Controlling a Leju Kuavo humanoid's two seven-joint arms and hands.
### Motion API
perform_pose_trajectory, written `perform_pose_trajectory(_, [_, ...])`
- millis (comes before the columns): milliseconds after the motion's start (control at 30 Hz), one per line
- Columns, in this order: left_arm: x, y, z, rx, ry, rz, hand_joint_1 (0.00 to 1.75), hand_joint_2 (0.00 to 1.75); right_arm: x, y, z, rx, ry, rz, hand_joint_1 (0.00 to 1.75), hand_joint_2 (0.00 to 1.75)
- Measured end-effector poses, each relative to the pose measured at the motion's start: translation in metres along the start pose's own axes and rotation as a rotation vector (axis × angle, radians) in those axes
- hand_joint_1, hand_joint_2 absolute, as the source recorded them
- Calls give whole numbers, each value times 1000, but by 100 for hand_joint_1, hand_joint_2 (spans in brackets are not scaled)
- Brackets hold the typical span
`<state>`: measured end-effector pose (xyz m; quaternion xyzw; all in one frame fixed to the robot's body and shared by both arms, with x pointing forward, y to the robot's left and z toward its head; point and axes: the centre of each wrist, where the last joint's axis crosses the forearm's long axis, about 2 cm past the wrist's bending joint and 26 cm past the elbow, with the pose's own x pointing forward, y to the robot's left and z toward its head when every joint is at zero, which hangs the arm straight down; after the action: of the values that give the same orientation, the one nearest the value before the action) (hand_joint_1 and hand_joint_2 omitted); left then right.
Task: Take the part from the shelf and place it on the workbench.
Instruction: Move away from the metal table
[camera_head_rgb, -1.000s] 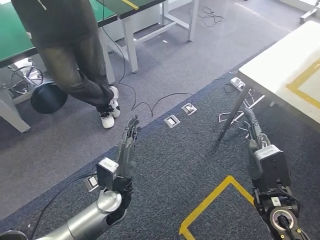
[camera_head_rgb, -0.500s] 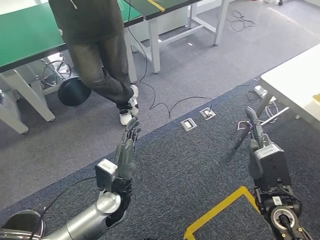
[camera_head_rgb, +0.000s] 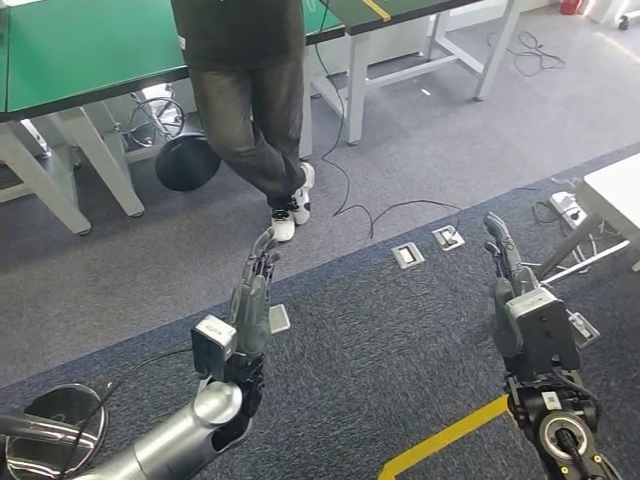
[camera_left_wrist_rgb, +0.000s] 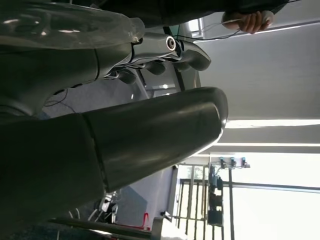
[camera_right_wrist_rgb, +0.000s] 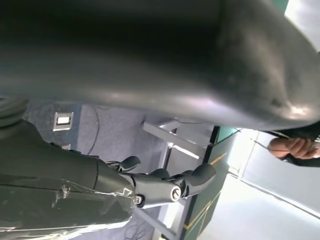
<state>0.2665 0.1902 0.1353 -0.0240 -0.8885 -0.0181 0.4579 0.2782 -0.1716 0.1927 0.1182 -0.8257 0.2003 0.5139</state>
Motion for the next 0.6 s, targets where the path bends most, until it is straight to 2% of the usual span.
perform_pose_trajectory(600, [0,0,2,-3,6,5,0,0,-1,1,3,-15,16,5,0,0])
